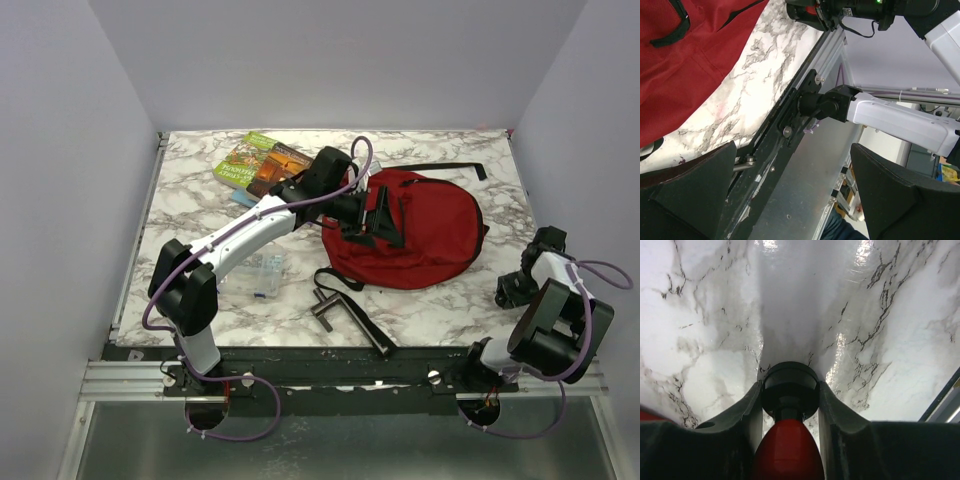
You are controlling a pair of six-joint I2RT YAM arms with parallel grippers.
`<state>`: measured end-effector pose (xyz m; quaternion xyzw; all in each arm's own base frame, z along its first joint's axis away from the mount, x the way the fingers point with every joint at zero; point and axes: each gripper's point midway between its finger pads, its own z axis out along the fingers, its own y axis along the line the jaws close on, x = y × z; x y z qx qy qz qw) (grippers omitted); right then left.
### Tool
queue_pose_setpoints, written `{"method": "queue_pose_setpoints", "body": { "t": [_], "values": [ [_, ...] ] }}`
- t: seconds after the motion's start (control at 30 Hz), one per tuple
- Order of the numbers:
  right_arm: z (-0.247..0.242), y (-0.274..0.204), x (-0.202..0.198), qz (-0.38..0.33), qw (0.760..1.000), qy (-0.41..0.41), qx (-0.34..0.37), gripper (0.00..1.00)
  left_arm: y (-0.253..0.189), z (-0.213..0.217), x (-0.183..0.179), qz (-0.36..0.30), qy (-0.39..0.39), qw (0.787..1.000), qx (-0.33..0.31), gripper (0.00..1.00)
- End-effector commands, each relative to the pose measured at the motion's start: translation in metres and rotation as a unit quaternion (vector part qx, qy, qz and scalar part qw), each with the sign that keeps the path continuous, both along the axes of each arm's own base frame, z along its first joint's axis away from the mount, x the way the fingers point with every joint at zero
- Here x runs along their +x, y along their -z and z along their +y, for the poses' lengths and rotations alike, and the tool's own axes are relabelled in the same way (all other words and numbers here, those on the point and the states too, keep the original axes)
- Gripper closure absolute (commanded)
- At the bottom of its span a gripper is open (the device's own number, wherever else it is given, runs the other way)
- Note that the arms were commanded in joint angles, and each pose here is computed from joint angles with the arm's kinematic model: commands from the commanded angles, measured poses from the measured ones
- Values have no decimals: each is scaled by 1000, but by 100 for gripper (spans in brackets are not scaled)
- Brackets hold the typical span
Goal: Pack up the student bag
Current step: Pick up the stationery from the center of the board, then place the stationery in the student bag.
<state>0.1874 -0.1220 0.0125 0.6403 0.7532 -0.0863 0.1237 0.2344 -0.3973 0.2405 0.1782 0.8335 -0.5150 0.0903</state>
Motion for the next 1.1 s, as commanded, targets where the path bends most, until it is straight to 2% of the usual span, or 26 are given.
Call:
{"method": "queue_pose_setpoints", "body": {
  "t": [0.0,0.07,0.1,0.33,0.47,0.67,0.77,0.83,1.07],
  "values": [
    [-2,17,-2,1,1000,-8,-5,80,-7,9,3,-28,-9,1000,-4,2],
    [2,19,1,-6,1000,-15,5,98,-7,13,10,-42,-22,999,5,2],
    [3,18,4,-12,1000,-21,9,99,-6,15,13,-46,-27,999,11,2],
    [8,-32,44,-74,989,-116,-47,99,6,23,36,-69,-72,994,53,6],
    [26,-76,72,-85,970,-204,-102,100,14,18,52,-69,-96,990,74,14],
    [61,-132,118,-151,927,-315,-136,99,27,-5,81,-107,-134,977,130,16],
    [95,-142,148,-202,895,-382,-109,99,33,-22,100,-133,-153,966,163,16],
    [121,-135,162,-221,881,-413,-63,100,39,-34,113,-159,-163,956,186,18],
    [175,-121,181,-286,854,-431,49,100,65,-54,146,-206,-195,929,237,23]
  ]
}}
